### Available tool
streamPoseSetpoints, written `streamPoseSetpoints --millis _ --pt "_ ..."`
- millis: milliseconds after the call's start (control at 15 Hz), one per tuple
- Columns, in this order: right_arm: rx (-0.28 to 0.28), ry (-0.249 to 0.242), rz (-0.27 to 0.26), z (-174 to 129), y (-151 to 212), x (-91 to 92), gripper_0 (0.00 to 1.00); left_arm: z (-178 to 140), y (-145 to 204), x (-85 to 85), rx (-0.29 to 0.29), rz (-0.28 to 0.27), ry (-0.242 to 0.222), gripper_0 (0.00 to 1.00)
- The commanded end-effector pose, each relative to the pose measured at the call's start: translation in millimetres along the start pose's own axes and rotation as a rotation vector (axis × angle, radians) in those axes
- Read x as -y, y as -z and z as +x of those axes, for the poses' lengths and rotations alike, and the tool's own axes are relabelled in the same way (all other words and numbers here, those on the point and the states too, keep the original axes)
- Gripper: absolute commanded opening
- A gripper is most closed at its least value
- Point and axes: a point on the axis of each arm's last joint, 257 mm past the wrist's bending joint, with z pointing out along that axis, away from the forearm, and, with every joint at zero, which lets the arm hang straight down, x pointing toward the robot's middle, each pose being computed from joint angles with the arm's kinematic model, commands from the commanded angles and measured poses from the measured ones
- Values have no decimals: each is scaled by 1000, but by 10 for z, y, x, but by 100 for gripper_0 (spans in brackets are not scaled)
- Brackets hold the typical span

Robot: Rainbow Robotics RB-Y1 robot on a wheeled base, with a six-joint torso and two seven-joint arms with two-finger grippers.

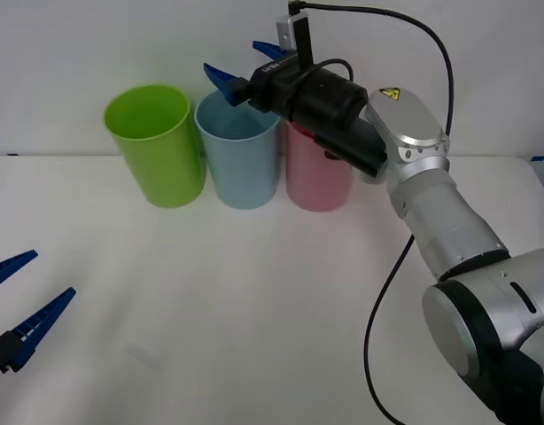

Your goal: Grasp the object on the table and drop it into the matching bin: aluminum can to the light blue bin, PET bottle to the pink bin.

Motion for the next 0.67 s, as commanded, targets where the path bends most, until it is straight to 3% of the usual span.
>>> streamPoseSetpoints --millis 67,333,667 --pt "0 6 -5 3 76 70 100 0 0 0 0 0 0 100" --pt "-9 -4 -54 46 257 111 100 0 0 0 0 0 0 100" --pt "-9 26 -113 40 659 134 100 0 0 0 0 0 0 100"
